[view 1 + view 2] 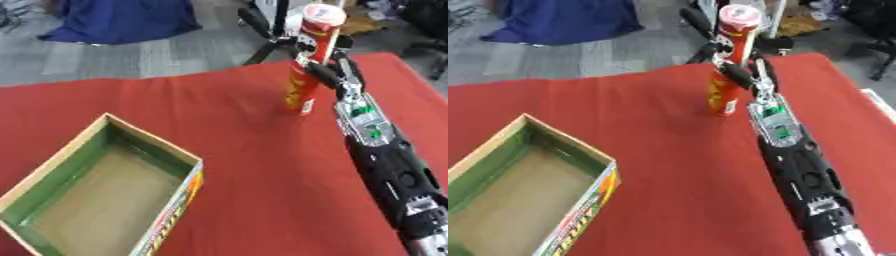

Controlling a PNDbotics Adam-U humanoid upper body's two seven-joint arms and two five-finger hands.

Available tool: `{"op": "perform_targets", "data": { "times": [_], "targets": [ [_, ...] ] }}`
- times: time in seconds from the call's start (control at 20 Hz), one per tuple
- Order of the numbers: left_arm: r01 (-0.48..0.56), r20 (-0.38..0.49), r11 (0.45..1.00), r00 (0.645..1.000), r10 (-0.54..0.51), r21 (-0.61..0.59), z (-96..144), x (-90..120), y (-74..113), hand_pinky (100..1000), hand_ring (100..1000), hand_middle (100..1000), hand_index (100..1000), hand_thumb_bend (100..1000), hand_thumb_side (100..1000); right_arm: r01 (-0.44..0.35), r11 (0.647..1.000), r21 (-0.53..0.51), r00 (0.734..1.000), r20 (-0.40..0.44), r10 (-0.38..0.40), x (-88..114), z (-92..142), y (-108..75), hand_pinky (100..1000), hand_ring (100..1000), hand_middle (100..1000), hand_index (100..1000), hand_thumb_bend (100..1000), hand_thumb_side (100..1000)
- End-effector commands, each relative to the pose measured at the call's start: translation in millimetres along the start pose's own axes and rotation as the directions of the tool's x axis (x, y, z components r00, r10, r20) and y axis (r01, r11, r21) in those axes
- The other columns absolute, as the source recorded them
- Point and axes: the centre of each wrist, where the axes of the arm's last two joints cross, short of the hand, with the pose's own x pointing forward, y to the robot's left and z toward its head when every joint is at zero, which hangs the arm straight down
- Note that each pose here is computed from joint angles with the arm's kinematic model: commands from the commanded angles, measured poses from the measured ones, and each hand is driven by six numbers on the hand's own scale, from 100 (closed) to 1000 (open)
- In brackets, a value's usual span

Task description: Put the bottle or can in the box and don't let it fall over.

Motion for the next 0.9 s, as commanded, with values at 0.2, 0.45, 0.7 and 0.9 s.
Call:
{"op": "perform_targets", "data": {
  "times": [0.2,0.45,0.7,0.9],
  "targets": [
    [0.021,0.03,1.0,0.999,-0.021,0.006,-3.9,8.4,7.0,857,892,827,807,106,940,-0.016,0.999,-0.047,0.999,0.027,0.017,16.7,-5.8,-11.0,845,1000,962,1000,637,525],
    [0.02,0.029,1.0,0.999,-0.021,0.005,-3.9,8.1,6.8,858,892,827,807,106,940,-0.025,0.998,-0.052,1.0,0.014,0.026,15.6,-6.0,-8.5,846,1000,937,1000,633,532],
    [0.019,0.029,1.0,0.999,-0.02,0.006,-3.9,8.2,6.7,858,892,827,807,105,939,-0.037,0.998,-0.057,0.999,0.006,0.037,15.9,-6.4,-6.0,845,1000,892,1000,640,503],
    [0.019,0.028,1.0,0.999,-0.019,0.005,-3.8,7.9,6.6,859,893,827,807,105,939,-0.033,0.997,-0.064,0.999,-0.004,0.033,15.1,-6.8,-3.7,843,1000,858,1000,652,469]
  ]
}}
